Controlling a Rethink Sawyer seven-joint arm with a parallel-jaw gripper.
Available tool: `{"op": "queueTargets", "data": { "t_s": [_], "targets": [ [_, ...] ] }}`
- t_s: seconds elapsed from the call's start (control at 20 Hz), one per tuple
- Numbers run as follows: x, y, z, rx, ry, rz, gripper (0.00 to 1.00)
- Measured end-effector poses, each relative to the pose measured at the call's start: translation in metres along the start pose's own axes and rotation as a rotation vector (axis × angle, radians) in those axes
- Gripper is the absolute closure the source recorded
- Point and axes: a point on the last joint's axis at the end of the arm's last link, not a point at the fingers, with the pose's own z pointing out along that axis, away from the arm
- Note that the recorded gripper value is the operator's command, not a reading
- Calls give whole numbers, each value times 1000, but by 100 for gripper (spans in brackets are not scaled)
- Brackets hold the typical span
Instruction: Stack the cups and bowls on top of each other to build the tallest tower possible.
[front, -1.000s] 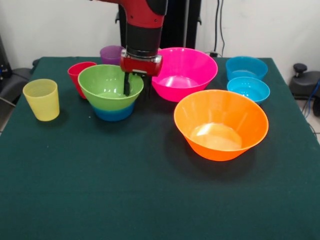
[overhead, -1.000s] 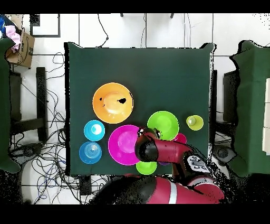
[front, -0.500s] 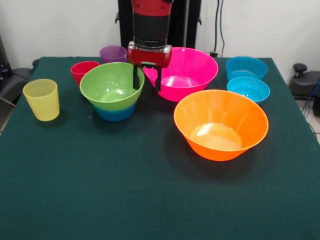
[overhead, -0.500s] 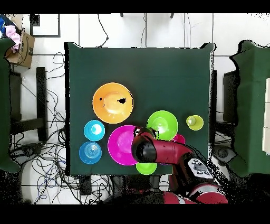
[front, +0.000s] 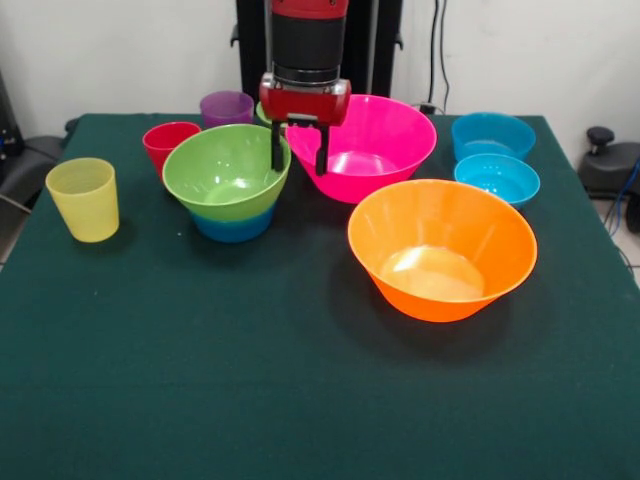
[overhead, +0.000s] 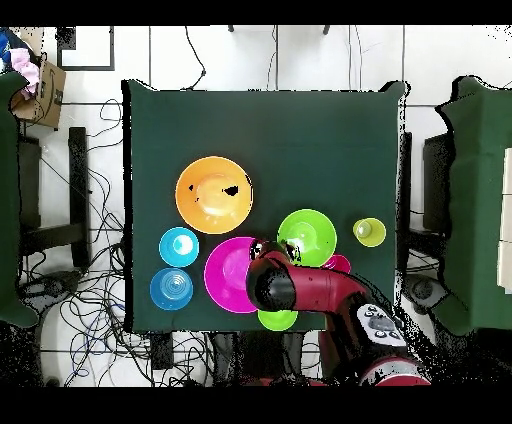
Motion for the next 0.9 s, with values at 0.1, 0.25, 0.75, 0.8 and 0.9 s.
{"op": "queueTargets", "data": {
  "t_s": [0.1, 0.25, 0.75, 0.8, 0.9],
  "targets": [
    [-1, 0, -3, 0, 1, 0, 0],
    [-4, -1, -12, 2, 8, 1, 0],
    [-16, -22, -43, 28, 63, 32, 0],
    [-18, -24, -48, 31, 64, 34, 0],
    [-22, -25, -56, 36, 64, 34, 0]
  ]
}}
